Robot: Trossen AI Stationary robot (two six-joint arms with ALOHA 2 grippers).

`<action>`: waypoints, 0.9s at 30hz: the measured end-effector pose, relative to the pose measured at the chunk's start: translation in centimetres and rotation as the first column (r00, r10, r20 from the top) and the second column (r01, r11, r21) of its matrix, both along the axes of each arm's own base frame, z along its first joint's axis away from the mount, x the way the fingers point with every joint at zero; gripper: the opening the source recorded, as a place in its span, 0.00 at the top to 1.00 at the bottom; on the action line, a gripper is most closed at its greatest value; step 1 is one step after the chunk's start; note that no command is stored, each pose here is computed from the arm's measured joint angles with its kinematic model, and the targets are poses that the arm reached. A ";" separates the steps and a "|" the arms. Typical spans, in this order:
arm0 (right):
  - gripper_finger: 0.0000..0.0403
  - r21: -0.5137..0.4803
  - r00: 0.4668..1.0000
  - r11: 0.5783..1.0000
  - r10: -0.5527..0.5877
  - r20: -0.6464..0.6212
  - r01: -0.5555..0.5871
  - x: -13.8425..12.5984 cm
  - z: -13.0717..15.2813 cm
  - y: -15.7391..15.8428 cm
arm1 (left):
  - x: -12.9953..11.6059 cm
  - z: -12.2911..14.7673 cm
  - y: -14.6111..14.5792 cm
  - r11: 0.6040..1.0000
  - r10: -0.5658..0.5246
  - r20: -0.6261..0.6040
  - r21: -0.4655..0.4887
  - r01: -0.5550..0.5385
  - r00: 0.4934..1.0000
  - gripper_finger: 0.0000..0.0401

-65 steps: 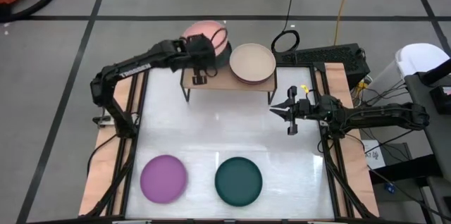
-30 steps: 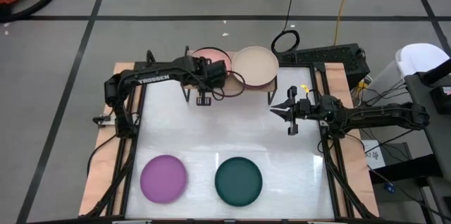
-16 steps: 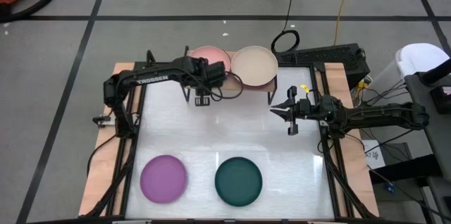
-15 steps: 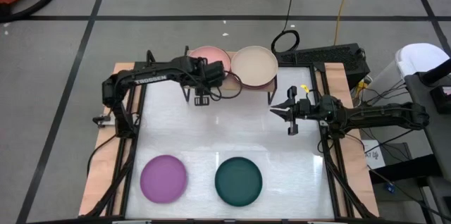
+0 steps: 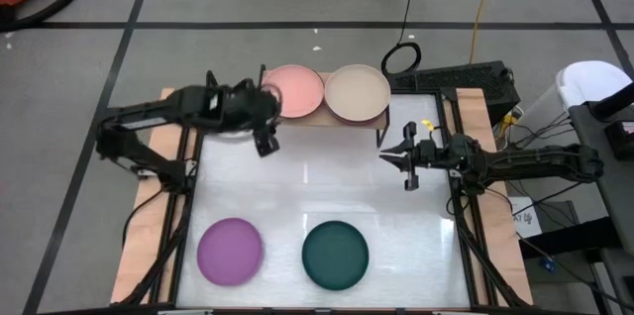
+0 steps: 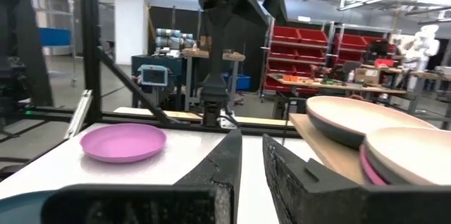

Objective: Place and stack plates onto a shelf
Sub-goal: Stack the green plate on top of the light orange plate on the shelf

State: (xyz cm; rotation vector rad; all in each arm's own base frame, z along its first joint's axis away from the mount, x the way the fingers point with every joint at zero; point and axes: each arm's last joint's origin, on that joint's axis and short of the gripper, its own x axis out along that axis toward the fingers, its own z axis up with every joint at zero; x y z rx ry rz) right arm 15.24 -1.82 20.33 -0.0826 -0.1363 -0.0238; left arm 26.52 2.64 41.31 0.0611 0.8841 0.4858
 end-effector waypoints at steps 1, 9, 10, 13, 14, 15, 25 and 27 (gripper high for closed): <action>0.89 -0.001 1.000 1.000 0.010 -0.002 -0.010 0.0 0.0 0.0 | -0.2 -0.2 -0.8 1.000 -0.008 0.016 0.024 0.008 1.000 0.58; 0.82 -0.018 0.997 0.997 0.078 -0.010 -0.078 0.1 -0.1 1.1 | -0.4 -5.5 -6.8 0.987 -0.055 0.297 0.164 0.006 0.953 0.58; 0.80 -0.022 0.996 0.996 0.088 -0.015 -0.088 0.2 0.1 1.2 | -0.3 -6.4 -7.3 0.983 -0.076 0.322 0.184 0.017 0.944 0.58; 0.74 -0.022 0.993 0.993 0.117 -0.027 -0.117 0.6 1.1 1.7 | 0.4 -8.6 -8.3 0.966 -0.134 0.408 0.256 0.028 0.903 0.58; 0.72 -0.020 0.991 0.992 0.127 -0.037 -0.128 0.8 1.4 1.8 | 0.5 -9.4 -8.4 0.960 -0.145 0.423 0.278 0.024 0.895 0.58; 0.71 -0.017 0.989 0.990 0.138 -0.044 -0.139 1.0 1.8 2.0 | 0.6 -10.0 -8.4 0.956 -0.155 0.443 0.292 0.021 0.883 0.58; 0.67 0.058 0.971 0.978 0.204 -0.125 -0.198 3.9 2.5 3.1 | -0.4 -13.1 -7.8 0.947 -0.181 0.564 0.321 -0.011 0.806 0.58; 0.67 0.066 0.968 0.978 0.205 -0.147 -0.197 4.9 2.7 3.2 | -0.9 -13.5 -7.6 0.949 -0.177 0.563 0.315 -0.012 0.808 0.58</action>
